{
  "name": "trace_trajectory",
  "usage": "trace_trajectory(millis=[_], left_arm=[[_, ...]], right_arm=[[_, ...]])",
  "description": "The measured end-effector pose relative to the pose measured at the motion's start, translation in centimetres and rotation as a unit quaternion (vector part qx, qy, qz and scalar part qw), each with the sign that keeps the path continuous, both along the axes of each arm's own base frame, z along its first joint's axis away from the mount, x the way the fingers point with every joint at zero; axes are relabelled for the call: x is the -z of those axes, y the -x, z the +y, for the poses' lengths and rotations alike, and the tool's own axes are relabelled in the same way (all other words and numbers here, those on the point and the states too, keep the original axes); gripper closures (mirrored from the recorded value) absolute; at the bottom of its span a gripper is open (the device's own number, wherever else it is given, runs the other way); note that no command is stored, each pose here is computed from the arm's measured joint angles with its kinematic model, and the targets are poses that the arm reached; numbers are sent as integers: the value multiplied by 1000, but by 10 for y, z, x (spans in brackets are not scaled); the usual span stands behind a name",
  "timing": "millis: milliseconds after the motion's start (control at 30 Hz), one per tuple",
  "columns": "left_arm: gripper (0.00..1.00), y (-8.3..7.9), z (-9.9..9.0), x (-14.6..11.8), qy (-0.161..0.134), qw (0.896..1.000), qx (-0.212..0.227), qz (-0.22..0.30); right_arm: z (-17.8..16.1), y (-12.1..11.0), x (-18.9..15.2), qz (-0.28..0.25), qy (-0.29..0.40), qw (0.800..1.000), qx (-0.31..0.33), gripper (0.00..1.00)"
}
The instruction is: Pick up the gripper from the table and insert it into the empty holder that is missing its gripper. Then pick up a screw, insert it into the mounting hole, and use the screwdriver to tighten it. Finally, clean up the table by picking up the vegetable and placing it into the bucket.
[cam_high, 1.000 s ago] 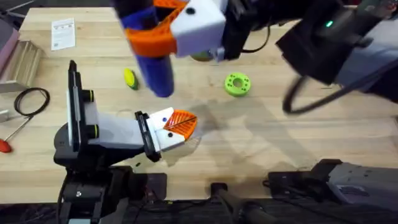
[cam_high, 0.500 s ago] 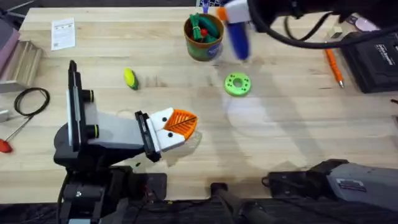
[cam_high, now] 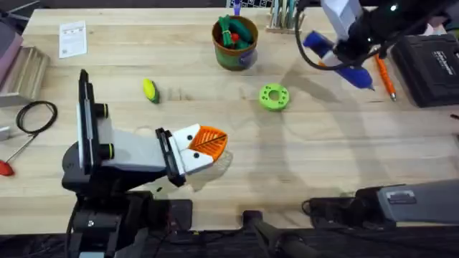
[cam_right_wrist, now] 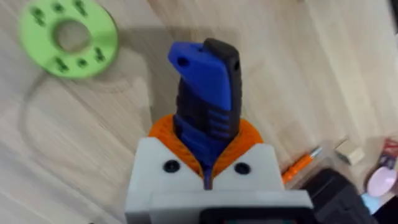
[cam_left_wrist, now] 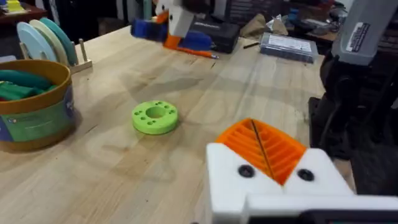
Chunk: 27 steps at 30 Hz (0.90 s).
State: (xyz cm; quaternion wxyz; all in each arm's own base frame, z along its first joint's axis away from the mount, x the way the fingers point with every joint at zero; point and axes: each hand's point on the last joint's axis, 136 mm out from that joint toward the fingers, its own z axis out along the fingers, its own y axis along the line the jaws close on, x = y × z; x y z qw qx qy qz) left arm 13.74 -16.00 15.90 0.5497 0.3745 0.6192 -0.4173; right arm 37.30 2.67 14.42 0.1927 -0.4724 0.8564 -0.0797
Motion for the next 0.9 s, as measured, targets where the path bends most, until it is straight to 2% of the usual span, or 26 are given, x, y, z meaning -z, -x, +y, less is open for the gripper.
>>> trace_trajectory(millis=[233, 433, 467, 633, 667, 733, 833, 867, 900], left_arm=[[996, 0, 0, 0, 0, 1000, 0, 0], [996, 0, 0, 0, 0, 1000, 0, 0], [996, 0, 0, 0, 0, 1000, 0, 0], [996, 0, 0, 0, 0, 1000, 0, 0], [996, 0, 0, 0, 0, 1000, 0, 0], [996, 0, 0, 0, 0, 1000, 0, 0], [994, 0, 0, 0, 0, 1000, 0, 0], [908, 0, 0, 0, -1, 1000, 0, -2], [719, 0, 0, 0, -1, 1000, 0, -2]], right_arm=[[-62, 13, 70, 98, 47, 994, 13, 978], [-71, 9, 77, 91, 64, 994, -5, 970], [-71, 10, 77, 91, 63, 994, -6, 898], [-70, 9, 77, 90, 67, 994, -13, 186], [-70, 9, 77, 90, 67, 994, -15, 69], [-70, 9, 77, 90, 66, 994, -13, 30], [-69, 8, 74, 86, 64, 994, -5, 26], [-67, 8, 72, 82, 62, 995, -2, 25], [-65, 7, 66, 73, 57, 996, 2, 24]])
